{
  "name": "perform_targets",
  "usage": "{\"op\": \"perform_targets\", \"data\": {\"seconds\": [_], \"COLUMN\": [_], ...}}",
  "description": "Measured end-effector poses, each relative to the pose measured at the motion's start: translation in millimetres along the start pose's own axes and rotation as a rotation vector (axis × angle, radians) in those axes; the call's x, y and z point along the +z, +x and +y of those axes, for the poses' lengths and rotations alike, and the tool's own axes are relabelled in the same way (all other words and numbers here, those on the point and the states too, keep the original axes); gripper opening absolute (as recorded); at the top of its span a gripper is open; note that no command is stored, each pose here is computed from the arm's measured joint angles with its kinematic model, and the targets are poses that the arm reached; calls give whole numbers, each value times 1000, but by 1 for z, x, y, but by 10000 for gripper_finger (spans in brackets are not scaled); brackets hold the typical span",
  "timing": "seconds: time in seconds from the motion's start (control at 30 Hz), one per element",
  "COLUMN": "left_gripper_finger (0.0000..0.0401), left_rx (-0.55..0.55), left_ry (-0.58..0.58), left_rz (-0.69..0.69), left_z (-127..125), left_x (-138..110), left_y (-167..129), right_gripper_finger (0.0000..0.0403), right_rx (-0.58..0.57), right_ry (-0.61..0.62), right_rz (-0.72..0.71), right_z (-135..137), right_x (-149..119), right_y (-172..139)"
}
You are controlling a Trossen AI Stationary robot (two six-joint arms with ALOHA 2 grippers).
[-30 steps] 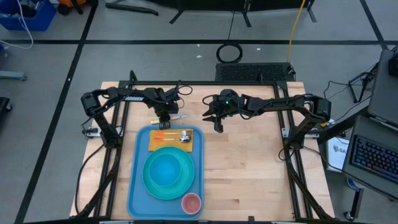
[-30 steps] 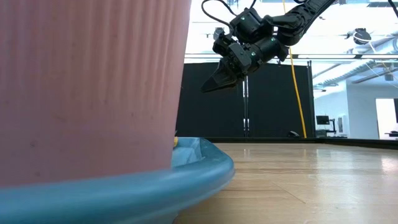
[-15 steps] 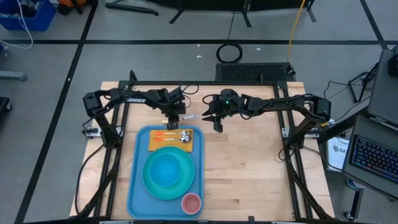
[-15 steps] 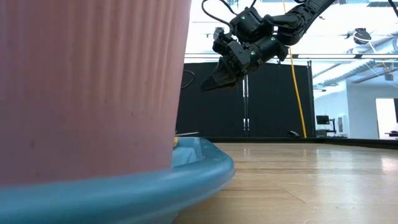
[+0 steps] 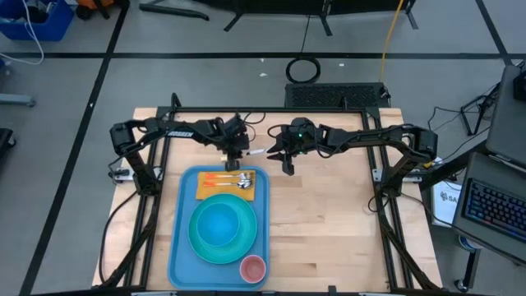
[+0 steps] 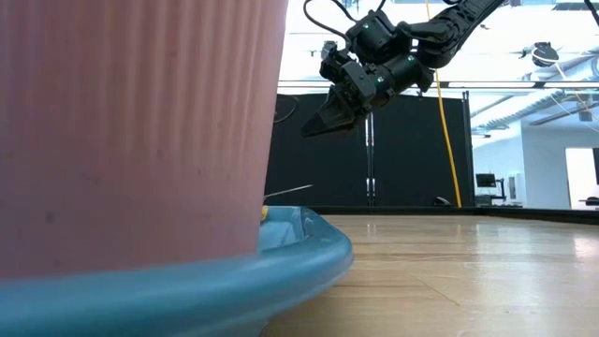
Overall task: Set up tray
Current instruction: Put the yellow knife to the bottom of the orange spoon on the yellow napkin on the blue serving tray
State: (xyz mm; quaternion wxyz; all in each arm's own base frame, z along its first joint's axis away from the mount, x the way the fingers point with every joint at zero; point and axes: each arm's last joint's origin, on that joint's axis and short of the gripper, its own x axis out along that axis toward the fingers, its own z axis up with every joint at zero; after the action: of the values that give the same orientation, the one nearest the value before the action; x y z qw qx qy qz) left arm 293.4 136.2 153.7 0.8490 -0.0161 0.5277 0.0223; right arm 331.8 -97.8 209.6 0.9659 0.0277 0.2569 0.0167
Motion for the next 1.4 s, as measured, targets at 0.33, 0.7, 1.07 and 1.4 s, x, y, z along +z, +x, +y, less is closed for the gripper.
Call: {"op": "perform_targets", "data": {"seconds": [0.33, 0.7, 1.07, 1.4], "left_gripper_finger": [50, 95, 96, 97], "left_rx": [43, 86, 115, 137], "left_ry": [-7, 16, -113, -156], "left_rz": [10, -22, -44, -215], "left_z": [1, 3, 5, -8], "left_x": [0, 4, 6, 17], "left_y": [0, 0, -6, -63], "right_gripper_finger": [91, 91, 91, 91], "right_rx": [0, 0, 3, -15], "right_ry": [0, 0, -19, 2], "right_rz": [0, 0, 27, 28], "right_z": [0, 0, 0, -7], "right_x": [0, 0, -3, -4], "right_y": [0, 0, 0, -2]}}
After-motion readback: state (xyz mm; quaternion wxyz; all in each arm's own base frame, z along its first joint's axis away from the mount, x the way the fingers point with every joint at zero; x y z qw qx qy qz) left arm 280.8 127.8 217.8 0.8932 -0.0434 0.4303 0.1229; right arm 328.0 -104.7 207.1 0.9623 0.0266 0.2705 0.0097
